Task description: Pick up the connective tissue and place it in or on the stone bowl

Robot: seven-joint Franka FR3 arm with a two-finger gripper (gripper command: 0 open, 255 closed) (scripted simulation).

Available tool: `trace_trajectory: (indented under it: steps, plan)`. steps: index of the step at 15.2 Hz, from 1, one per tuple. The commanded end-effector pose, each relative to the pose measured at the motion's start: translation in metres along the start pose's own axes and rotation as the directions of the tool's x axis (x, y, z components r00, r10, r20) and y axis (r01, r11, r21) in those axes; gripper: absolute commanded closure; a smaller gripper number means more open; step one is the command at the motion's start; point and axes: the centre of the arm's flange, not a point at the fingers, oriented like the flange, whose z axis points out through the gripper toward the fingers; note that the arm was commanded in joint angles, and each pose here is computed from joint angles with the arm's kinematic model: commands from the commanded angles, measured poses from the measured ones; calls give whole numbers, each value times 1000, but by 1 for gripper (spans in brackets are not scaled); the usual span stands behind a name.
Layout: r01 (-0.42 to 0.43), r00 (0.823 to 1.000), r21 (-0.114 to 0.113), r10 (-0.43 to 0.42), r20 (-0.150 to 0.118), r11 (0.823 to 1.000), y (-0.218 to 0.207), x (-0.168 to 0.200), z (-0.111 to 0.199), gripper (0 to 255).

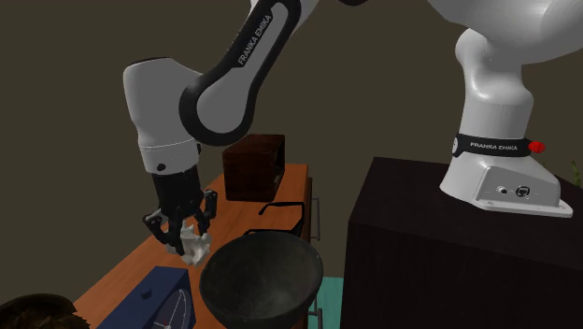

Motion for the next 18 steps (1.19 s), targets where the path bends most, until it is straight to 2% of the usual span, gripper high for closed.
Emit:
trace_trajectory:
  steps: [1,18]
  plan:
    - [0,1000,0,0,0,1000,0,0,0,255]
    - [0,1000,0,0,0,1000,6,-2,-89,255]
